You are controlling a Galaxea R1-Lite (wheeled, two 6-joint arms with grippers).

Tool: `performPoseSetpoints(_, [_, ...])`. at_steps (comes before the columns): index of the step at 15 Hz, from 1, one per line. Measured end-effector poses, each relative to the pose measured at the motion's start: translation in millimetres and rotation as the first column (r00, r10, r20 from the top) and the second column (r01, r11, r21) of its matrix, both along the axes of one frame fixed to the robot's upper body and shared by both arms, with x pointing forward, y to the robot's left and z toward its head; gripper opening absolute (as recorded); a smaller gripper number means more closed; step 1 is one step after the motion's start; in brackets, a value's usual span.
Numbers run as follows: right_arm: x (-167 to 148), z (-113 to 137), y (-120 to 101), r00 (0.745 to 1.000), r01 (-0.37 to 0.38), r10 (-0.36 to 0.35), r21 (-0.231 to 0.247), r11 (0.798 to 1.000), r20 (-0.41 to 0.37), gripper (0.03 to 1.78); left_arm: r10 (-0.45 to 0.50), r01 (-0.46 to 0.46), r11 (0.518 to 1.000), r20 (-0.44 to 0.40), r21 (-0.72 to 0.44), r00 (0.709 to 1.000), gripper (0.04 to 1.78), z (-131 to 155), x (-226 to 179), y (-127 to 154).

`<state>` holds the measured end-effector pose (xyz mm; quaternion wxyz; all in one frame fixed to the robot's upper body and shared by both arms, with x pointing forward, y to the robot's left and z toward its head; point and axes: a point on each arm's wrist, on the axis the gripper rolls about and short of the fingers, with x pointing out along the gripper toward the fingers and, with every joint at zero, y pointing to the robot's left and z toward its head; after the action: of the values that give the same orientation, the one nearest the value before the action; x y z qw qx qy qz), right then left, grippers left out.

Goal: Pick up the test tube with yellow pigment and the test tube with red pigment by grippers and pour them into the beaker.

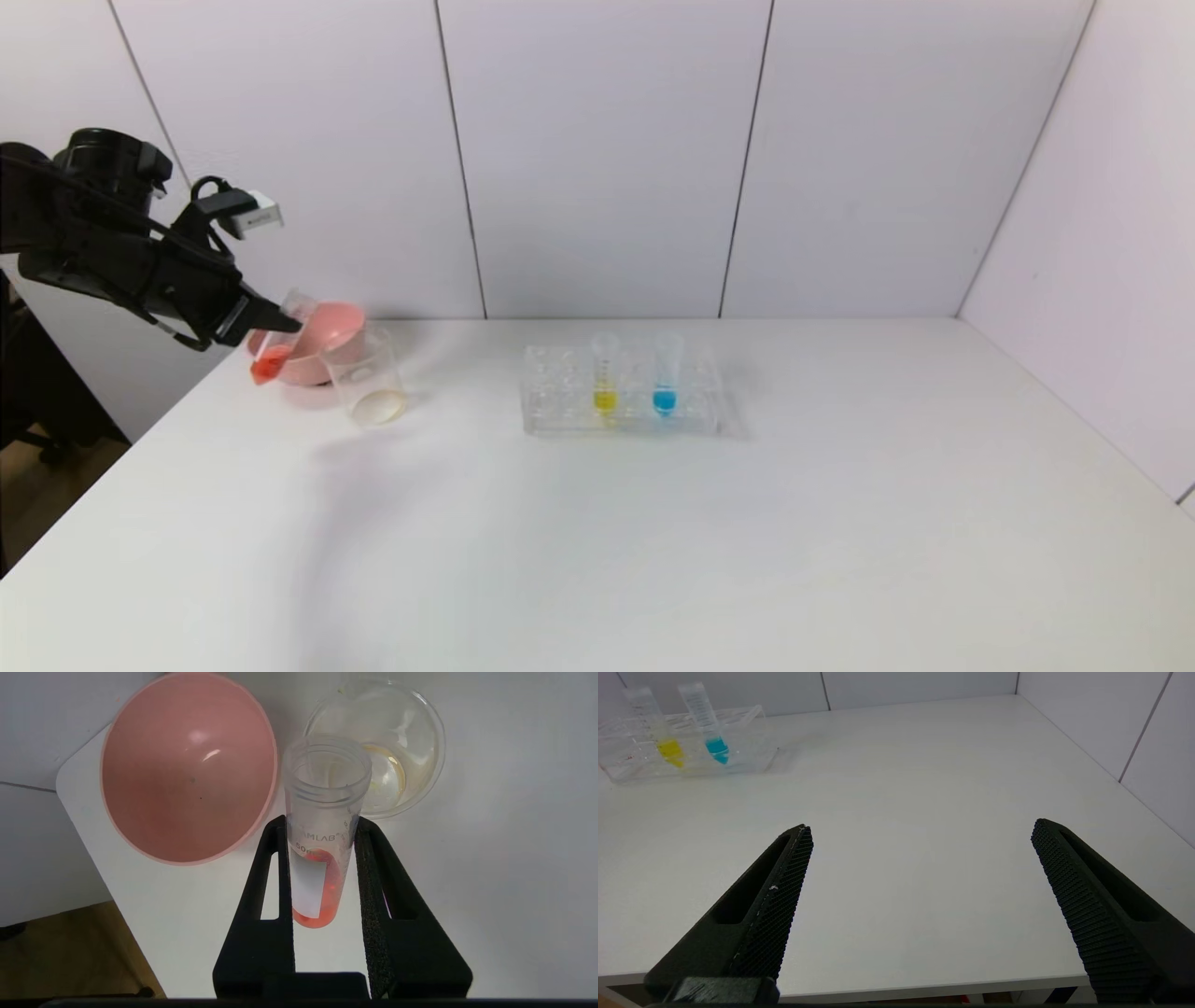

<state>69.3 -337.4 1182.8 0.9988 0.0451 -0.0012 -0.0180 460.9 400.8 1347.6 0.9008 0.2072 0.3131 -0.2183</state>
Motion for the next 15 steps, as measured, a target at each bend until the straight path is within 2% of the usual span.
performPoseSetpoints(2, [0, 0, 0, 1.000, 0.000, 0.000, 0.000, 1.000, 0.000, 1.71, -0.007, 0.008, 0.999, -0.034, 0.036, 0.999, 0.42, 11, 2, 0])
performPoseSetpoints(5, [0, 0, 0, 1.000, 0.000, 0.000, 0.000, 1.000, 0.000, 1.71, -0.019, 0.041, 0.982, -0.118, 0.186, 0.993, 0.42, 7, 7, -5])
performPoseSetpoints(10, [0, 0, 0, 1.000, 0.000, 0.000, 0.000, 1.000, 0.000, 1.71, -0.016, 0.069, 0.924, -0.141, 0.375, 0.990, 0.42, 2, 16, -16])
performPoseSetpoints(15, [0, 0, 0, 1.000, 0.000, 0.000, 0.000, 1.000, 0.000, 1.71, -0.012, 0.073, 0.879, -0.131, 0.471, 0.991, 0.42, 4, 20, -43])
